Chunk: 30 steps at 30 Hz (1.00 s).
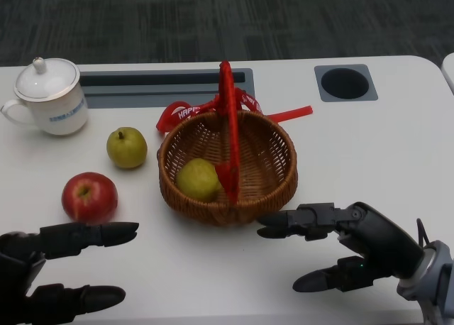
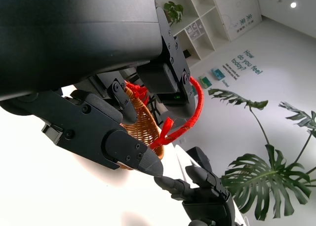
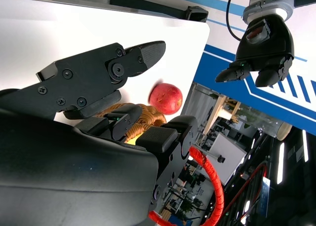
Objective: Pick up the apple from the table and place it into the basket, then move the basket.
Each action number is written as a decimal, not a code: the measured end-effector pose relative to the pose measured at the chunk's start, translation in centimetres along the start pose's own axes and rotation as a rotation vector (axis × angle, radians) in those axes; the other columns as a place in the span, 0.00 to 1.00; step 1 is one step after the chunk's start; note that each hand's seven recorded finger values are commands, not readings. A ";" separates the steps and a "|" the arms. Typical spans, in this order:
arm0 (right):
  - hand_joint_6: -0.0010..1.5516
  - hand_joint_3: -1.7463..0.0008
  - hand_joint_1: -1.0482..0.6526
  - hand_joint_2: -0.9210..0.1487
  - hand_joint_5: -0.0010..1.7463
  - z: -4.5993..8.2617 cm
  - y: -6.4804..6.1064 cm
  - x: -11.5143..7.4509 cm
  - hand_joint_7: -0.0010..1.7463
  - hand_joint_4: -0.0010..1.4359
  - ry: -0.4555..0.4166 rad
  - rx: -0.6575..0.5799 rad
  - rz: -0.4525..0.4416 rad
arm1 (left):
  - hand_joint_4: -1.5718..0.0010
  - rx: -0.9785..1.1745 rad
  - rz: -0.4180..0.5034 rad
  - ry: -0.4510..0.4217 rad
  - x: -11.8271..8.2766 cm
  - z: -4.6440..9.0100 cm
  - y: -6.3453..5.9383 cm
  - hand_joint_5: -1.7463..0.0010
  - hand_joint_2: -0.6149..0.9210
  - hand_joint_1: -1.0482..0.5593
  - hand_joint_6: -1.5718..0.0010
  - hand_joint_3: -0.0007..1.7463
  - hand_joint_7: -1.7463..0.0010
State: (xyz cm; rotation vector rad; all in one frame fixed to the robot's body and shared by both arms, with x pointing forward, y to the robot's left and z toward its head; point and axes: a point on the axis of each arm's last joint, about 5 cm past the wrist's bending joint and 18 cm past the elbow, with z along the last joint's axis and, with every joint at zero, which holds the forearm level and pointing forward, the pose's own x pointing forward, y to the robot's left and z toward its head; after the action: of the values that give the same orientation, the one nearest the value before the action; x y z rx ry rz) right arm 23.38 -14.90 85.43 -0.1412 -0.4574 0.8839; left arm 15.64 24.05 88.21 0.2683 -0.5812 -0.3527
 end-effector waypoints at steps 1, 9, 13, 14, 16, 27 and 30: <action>0.38 1.00 0.37 0.11 0.00 0.0 0.0 0.0 0.00 0.49 0.000 0.000 0.000 | 0.43 0.000 -0.001 0.000 0.0 0.0 0.0 1.00 0.91 0.38 0.49 0.00 1.00; 0.38 1.00 0.38 0.11 0.00 0.0 0.0 0.0 0.00 0.49 0.001 0.000 -0.001 | 0.43 0.001 -0.003 0.000 0.0 0.0 0.0 1.00 0.91 0.38 0.48 0.00 1.00; 0.38 1.00 0.37 0.11 0.00 0.0 0.0 0.0 0.00 0.49 0.003 -0.001 -0.002 | 0.44 0.009 -0.005 -0.001 0.0 0.0 0.0 1.00 0.91 0.37 0.49 0.00 1.00; 0.38 1.00 0.37 0.11 0.00 0.0 0.0 0.0 0.00 0.49 0.004 -0.002 -0.003 | 0.44 0.011 -0.006 -0.001 0.0 0.0 0.1 1.00 0.91 0.37 0.49 0.00 1.00; 0.38 1.00 0.37 0.11 0.00 0.0 -0.1 -0.1 0.00 0.50 0.005 -0.003 -0.006 | 0.46 0.017 -0.010 0.000 0.0 0.1 0.1 1.00 0.91 0.36 0.51 0.00 1.00; 0.38 1.00 0.37 0.11 0.00 -0.2 -0.1 -0.2 0.00 0.50 0.017 0.006 -0.005 | 0.92 0.275 0.054 0.029 0.4 0.7 1.3 1.00 0.94 0.18 0.88 0.00 1.00; 0.38 1.00 0.37 0.11 0.00 -0.2 -0.1 -0.2 0.00 0.50 0.017 0.006 -0.003 | 0.94 0.340 0.072 0.036 0.8 0.7 1.9 1.00 0.94 0.16 0.90 0.00 1.00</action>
State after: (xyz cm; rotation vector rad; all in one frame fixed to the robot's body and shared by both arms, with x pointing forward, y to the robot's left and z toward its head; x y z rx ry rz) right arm 23.45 -15.08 85.27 -0.1428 -0.4392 0.8803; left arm 16.30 25.31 89.84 0.5778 -0.6129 -0.1771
